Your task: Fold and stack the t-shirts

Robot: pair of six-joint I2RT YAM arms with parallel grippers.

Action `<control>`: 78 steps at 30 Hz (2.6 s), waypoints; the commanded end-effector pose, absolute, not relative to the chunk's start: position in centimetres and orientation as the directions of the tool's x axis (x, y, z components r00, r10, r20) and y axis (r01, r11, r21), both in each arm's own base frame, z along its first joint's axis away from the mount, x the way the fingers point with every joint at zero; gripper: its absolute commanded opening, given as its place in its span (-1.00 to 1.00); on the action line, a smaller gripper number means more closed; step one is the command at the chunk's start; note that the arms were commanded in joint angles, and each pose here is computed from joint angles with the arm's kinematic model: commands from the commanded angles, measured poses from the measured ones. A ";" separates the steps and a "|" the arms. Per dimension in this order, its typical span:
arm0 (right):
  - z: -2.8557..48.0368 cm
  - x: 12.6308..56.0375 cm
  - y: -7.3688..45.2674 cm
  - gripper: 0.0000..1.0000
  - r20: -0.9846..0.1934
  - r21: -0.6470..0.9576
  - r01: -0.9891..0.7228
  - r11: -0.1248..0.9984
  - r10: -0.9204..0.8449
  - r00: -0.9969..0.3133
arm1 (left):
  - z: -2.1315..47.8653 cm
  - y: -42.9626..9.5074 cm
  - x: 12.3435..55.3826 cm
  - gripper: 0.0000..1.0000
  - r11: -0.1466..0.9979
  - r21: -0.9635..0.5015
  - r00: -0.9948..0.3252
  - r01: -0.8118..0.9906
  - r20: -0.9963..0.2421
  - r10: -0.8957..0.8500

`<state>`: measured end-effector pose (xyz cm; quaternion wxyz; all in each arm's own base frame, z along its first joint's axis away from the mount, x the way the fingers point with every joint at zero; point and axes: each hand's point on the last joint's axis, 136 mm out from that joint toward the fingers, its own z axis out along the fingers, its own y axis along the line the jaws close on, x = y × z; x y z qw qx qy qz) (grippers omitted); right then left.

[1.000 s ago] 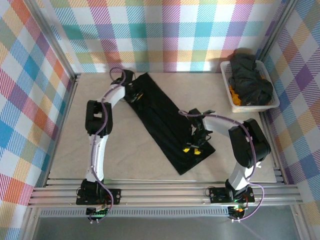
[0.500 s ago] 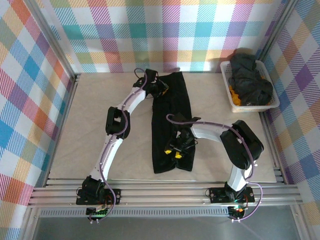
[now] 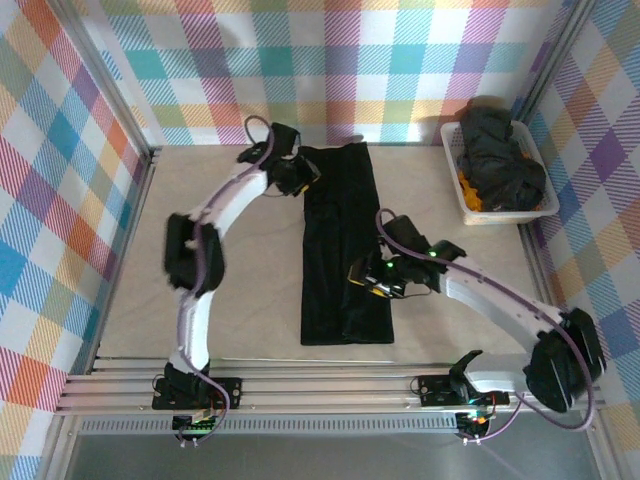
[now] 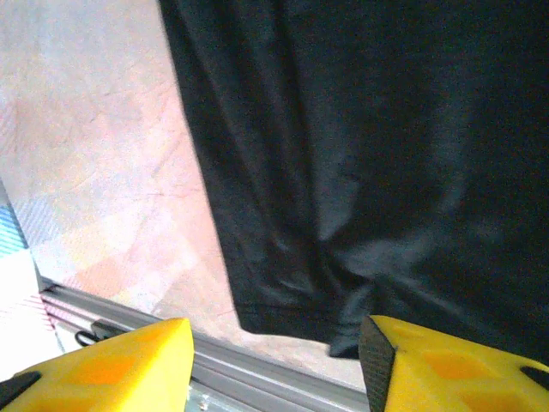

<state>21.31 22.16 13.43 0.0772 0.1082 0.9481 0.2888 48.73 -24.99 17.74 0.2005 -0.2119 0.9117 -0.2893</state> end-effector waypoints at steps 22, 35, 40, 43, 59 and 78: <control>4.8 13.9 17.0 0.09 0.113 0.466 0.201 0.862 0.167 -0.979 | 3.8 -24.5 14.4 -0.09 0.802 -0.485 -0.918 -0.350 0.005 -0.397; 3.0 13.6 17.1 0.04 0.168 0.443 0.238 0.864 0.181 -0.969 | 3.2 -25.7 14.2 -0.54 0.831 -0.450 -0.934 -0.327 0.017 -0.358; 2.4 13.5 17.0 -0.04 0.198 0.412 0.256 0.875 0.188 -0.962 | 3.2 -26.0 14.2 -0.76 0.839 -0.444 -0.937 -0.316 0.009 -0.348; 1.8 12.9 15.9 -0.06 0.209 0.353 0.269 0.896 0.204 -0.956 | 3.1 -25.7 14.1 -0.85 0.838 -0.444 -0.936 -0.319 0.007 -0.352; 2.2 13.4 16.6 -0.03 0.184 0.373 0.232 0.899 0.173 -0.967 | 3.7 -24.8 13.0 -1.00 0.834 -0.454 -0.939 -0.313 0.013 -0.345; 3.5 13.7 17.0 -1.00 0.132 0.373 0.217 0.902 0.180 -0.975 | 3.4 -24.0 11.8 -1.00 0.841 -0.447 -0.944 -0.305 0.021 -0.331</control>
